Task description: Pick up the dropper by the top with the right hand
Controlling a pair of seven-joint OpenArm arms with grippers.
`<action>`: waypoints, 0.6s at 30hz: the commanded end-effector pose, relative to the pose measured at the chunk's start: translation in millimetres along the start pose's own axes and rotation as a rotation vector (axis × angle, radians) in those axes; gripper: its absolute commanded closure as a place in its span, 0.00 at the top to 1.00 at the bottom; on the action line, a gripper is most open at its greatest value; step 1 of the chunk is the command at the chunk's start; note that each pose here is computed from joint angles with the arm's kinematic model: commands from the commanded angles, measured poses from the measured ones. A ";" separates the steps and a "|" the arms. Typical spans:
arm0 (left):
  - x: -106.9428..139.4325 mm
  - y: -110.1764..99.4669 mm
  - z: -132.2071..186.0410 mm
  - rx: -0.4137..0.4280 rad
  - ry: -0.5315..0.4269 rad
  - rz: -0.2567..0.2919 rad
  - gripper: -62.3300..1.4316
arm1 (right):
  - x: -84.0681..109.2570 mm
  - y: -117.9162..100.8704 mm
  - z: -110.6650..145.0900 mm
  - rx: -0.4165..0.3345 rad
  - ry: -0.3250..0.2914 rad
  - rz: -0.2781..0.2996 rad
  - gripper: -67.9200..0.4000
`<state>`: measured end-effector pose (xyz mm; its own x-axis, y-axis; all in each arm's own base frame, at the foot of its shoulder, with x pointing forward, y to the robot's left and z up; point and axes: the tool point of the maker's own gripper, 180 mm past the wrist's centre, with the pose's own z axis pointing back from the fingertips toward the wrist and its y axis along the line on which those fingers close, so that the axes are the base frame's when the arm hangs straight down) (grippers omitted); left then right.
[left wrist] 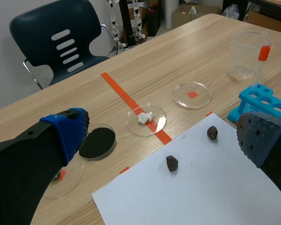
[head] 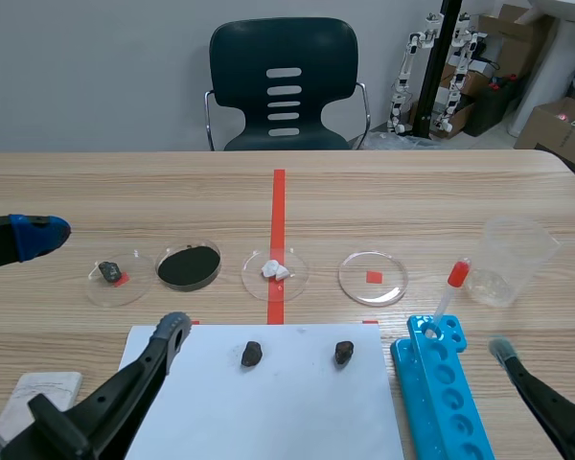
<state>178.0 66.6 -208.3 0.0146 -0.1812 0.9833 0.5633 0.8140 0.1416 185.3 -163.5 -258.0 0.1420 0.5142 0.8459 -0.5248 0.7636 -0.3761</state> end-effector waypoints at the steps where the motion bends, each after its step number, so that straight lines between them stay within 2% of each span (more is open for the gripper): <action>1: 8.4 0.7 -1.3 0.004 -0.032 0.002 1.00 | 0.2 -4.5 1.1 -0.016 -0.022 0.000 1.00; 6: 8.3 0.7 -1.3 0.004 -0.032 0.002 1.00 | -12.7 -11.8 6.4 -0.039 -0.064 -0.014 1.00; 12: 8.4 0.8 -1.3 0.005 -0.032 0.003 1.00 | -21.8 -33.3 4.5 -0.099 -0.116 -0.035 1.00; 18: 8.4 0.8 -1.3 0.005 -0.032 0.003 1.00 | -19.5 -41.6 -9.0 -0.065 -0.154 -0.059 1.00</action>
<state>178.0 66.6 -208.3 0.0146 -0.1812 0.9833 0.5633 0.8140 0.1416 203.6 -207.2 -275.0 0.0867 0.4239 0.9015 -0.4679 0.8163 -0.3388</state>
